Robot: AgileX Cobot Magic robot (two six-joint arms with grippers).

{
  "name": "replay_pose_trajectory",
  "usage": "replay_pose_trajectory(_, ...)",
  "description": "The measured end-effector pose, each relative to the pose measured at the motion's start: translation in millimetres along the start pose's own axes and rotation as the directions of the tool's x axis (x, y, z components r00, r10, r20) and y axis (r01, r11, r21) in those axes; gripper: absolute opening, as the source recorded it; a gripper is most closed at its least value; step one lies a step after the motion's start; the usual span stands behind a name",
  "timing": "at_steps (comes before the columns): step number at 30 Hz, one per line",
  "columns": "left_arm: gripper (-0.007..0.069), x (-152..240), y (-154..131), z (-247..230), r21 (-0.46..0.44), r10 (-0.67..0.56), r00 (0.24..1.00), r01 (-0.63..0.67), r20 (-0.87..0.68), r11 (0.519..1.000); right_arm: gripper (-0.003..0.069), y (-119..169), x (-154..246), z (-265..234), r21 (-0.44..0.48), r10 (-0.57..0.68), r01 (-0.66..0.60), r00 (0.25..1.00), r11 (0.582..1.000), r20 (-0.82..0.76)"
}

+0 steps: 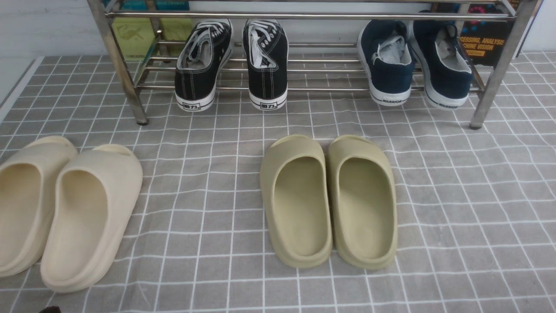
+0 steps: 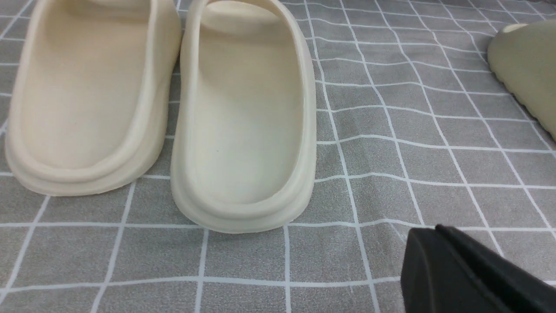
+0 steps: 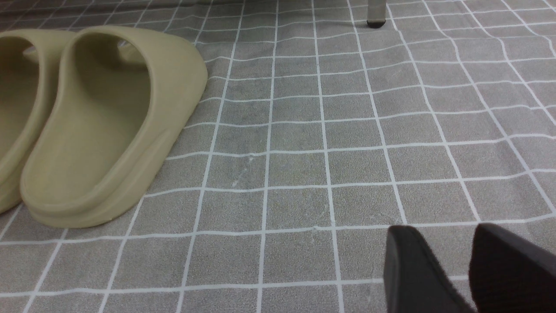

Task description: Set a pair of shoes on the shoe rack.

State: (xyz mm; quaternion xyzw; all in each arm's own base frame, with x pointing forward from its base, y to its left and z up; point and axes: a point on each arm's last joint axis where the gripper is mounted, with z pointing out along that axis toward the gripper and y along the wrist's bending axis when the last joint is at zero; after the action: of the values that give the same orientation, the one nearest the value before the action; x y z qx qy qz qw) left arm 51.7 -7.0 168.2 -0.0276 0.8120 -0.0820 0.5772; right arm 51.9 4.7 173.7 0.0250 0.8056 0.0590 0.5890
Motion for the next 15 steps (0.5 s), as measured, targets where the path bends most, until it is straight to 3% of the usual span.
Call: replay_pose_trajectory(15,-0.0014,0.3,-0.6,0.0,0.007,-0.015,1.000,0.015,-0.004,1.000,0.0239,0.0,0.0,0.0,0.000,0.000,0.000,1.000,1.000,0.000)
